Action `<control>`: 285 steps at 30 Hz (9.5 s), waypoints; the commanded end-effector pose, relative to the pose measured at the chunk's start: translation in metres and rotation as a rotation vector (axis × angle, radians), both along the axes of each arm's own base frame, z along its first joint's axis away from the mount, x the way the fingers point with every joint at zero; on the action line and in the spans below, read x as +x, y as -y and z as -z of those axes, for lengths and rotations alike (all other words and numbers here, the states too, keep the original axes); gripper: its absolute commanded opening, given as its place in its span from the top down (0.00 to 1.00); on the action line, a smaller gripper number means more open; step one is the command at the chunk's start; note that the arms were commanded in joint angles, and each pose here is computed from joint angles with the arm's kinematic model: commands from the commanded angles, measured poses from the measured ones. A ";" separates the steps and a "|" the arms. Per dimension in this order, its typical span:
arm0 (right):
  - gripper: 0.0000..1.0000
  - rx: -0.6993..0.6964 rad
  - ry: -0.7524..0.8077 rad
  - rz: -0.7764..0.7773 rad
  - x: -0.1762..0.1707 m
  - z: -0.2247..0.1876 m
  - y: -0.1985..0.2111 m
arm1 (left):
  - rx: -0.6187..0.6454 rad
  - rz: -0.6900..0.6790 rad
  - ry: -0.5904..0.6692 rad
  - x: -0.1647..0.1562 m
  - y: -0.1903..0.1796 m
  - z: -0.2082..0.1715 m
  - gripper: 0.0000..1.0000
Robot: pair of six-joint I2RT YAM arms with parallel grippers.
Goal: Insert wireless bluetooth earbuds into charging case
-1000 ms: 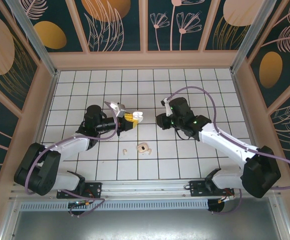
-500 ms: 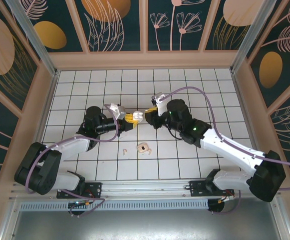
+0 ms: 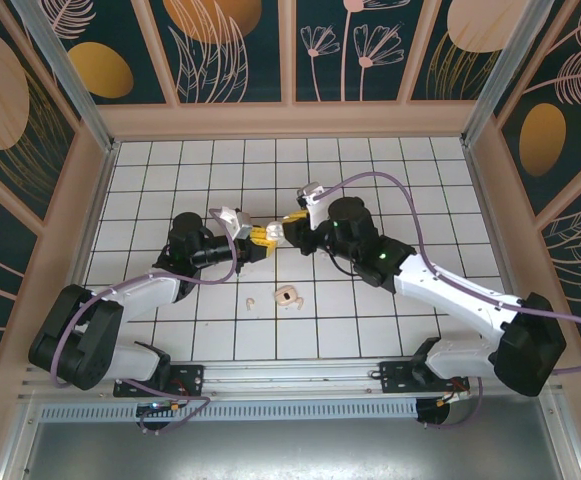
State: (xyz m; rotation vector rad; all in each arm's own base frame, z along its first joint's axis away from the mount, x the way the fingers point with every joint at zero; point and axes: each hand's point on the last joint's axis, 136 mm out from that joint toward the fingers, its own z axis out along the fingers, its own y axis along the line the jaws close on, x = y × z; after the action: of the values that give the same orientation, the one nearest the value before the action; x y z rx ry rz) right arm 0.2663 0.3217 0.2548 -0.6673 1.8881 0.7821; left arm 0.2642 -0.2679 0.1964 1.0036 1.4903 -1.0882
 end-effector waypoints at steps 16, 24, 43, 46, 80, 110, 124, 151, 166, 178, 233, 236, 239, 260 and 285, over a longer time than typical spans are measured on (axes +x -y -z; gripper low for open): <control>0.78 0.060 -0.010 -0.074 -0.007 -0.005 -0.018 | -0.059 -0.001 0.076 0.001 0.002 -0.032 0.88; 0.78 0.065 -0.031 -0.095 -0.010 0.001 -0.021 | -0.066 -0.016 0.083 0.002 0.001 -0.036 0.88; 0.74 0.063 -0.088 -0.122 -0.019 0.014 -0.020 | -0.085 -0.027 0.096 0.003 0.000 -0.044 0.87; 0.70 0.073 -0.087 -0.112 -0.018 0.012 -0.020 | -0.086 -0.028 0.098 0.002 0.000 -0.044 0.86; 0.29 0.199 -0.291 -0.032 -0.005 -0.005 0.001 | -0.063 -0.072 0.084 0.011 -0.002 -0.039 0.84; 0.51 0.167 -0.325 0.030 0.008 0.013 0.010 | -0.068 -0.070 0.088 0.010 -0.002 -0.043 0.84; 0.53 0.018 -0.485 0.233 0.029 0.045 0.060 | -0.041 -0.131 0.047 0.018 -0.006 -0.031 0.85; 0.51 -0.713 -0.680 0.227 0.060 0.220 0.106 | 0.007 -0.160 0.021 0.025 -0.008 -0.020 0.84; 0.53 -0.737 -0.657 0.343 0.079 0.234 0.116 | 0.010 -0.165 0.019 0.026 -0.008 -0.020 0.84; 0.55 -0.564 -0.746 0.368 0.075 0.205 0.100 | 0.014 -0.167 0.014 0.026 -0.008 -0.019 0.84; 0.77 -0.397 -0.705 0.430 0.082 0.180 0.093 | -0.026 -0.162 0.045 0.024 -0.008 -0.020 0.85; 0.77 -0.279 -0.629 0.438 0.089 0.148 0.087 | -0.043 -0.162 0.068 0.024 -0.008 -0.025 0.86; 0.77 -0.148 -0.541 0.406 0.093 0.111 0.078 | -0.053 -0.161 0.086 0.024 -0.008 -0.028 0.86; 0.77 0.322 -0.046 0.062 0.048 -0.069 -0.007 | -0.155 -0.163 0.123 0.033 -0.004 -0.050 0.86; 0.76 0.300 -0.099 -0.041 0.030 -0.041 -0.035 | -0.230 -0.202 0.138 0.035 -0.009 -0.072 0.85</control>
State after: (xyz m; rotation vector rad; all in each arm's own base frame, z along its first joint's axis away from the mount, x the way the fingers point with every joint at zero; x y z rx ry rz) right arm 0.2997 0.3509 0.2931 -0.4686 1.8318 1.0860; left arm 0.2999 -0.2591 0.2407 0.7541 1.3842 -1.0023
